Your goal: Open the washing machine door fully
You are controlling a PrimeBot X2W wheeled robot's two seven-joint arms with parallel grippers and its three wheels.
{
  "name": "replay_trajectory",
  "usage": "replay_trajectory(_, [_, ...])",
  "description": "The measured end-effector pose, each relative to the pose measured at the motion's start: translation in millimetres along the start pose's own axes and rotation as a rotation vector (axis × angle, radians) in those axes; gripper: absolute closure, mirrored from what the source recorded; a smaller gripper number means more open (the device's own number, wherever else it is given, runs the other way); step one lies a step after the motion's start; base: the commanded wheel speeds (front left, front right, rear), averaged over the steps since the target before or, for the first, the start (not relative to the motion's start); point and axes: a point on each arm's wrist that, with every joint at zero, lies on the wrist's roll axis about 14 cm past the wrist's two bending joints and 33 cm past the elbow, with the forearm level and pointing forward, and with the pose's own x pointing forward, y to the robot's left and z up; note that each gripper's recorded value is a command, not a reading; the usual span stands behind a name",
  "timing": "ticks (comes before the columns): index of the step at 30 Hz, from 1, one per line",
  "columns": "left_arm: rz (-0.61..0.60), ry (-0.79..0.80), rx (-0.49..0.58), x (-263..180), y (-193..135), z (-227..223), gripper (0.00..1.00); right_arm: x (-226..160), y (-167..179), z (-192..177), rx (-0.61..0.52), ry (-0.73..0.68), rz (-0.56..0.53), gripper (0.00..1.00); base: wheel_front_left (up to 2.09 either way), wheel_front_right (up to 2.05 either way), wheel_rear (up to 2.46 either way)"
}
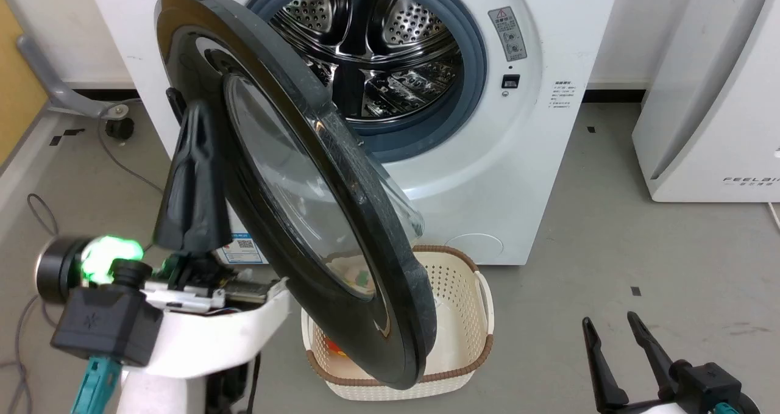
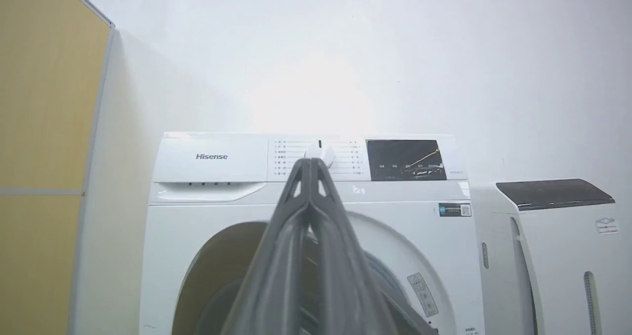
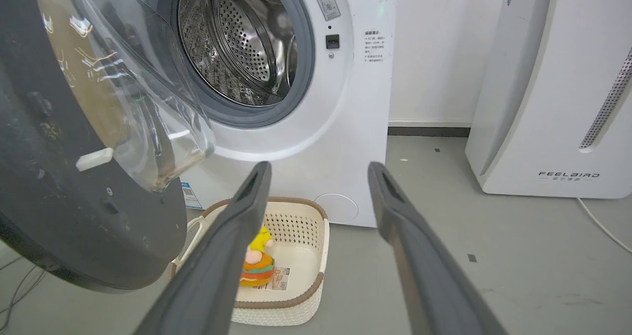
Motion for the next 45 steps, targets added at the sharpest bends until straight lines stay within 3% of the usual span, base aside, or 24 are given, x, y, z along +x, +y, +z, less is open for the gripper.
replay_trajectory(7, [-0.150, -0.207, -0.069, 25.8, -47.5, 56.4, 1.00, -1.2, -1.5, -2.7, 0.004, 0.008, -0.005, 0.00, 0.00, 0.00, 0.00])
replay_trajectory(12, [-0.280, -0.212, -0.184, 25.5, -93.3, 59.9, 1.00, -3.2, -3.9, -4.4, 0.012, 0.012, -0.015, 0.00, 0.00, 0.00, 0.00])
replay_trajectory(22, [-0.479, 0.198, -0.341, -12.6, -181.6, -20.4, 1.00, -6.3, -10.9, -8.3, 0.036, 0.021, -0.043, 0.00, 0.00, 0.00, 0.00])
replay_trajectory(23, [-0.488, 0.323, -0.358, -29.4, -192.2, -42.2, 1.00, -8.5, -14.9, -10.6, 0.044, 0.028, -0.058, 0.00, 0.00, 0.00, 0.00])
replay_trajectory(31, [-0.430, 0.592, -0.320, -72.1, -187.1, -94.8, 1.00, -11.7, -17.8, -13.5, 0.065, 0.035, -0.073, 0.00, 0.00, 0.00, 0.00])
replay_trajectory(45, [-0.376, 0.840, -0.240, -118.9, -169.4, -165.2, 1.00, -10.9, -16.1, -20.8, 0.094, 0.053, -0.073, 0.00, 0.00, 0.00, 0.00])
